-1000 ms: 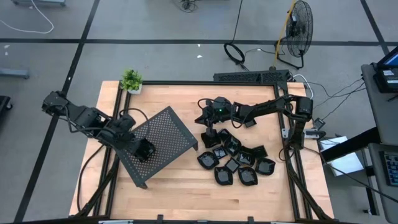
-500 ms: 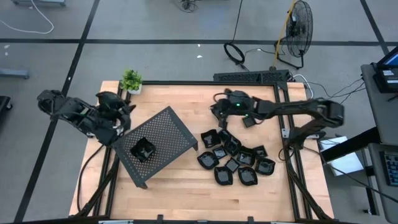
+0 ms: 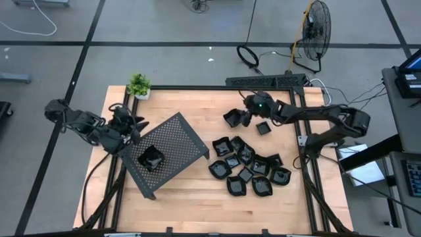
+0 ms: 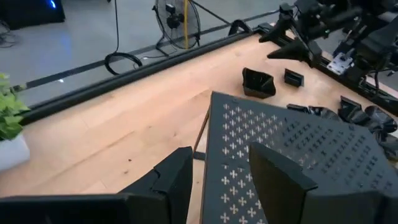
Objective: Pick & Place Mini shaped plates
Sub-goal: Stack the distorted square plate on top of the distorted square plate on the shelf
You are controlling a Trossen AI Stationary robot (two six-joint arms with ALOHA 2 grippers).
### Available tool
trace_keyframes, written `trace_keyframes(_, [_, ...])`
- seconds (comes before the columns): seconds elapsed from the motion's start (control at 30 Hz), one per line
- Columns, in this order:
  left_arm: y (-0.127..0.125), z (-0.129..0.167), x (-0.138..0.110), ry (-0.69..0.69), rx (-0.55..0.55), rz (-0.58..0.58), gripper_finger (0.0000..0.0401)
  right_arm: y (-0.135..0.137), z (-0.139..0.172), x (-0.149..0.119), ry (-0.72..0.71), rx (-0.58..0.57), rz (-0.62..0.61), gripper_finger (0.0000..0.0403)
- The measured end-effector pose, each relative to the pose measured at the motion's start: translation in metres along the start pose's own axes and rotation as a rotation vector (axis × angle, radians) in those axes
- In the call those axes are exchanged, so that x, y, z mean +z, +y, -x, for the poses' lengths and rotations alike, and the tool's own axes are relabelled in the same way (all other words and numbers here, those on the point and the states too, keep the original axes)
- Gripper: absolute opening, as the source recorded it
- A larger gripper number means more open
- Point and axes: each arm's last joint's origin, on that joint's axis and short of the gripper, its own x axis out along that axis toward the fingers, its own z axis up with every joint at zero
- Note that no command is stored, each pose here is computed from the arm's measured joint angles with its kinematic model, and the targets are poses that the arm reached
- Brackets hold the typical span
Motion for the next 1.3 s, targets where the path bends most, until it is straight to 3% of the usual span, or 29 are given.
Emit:
trace_keyframes(0.23, [0.002, -0.001, 0.001, -0.120, 0.059, -0.005, 0.0163, -0.003, -0.021, -0.018, 0.099, 0.056, -0.071, 0.0247])
trace_keyframes(1.3, [0.001, -0.001, 0.001, -0.093, 0.039, -0.014, 0.0163, 0.006, -0.030, -0.032, 0.196, 0.138, -0.124, 0.0167])
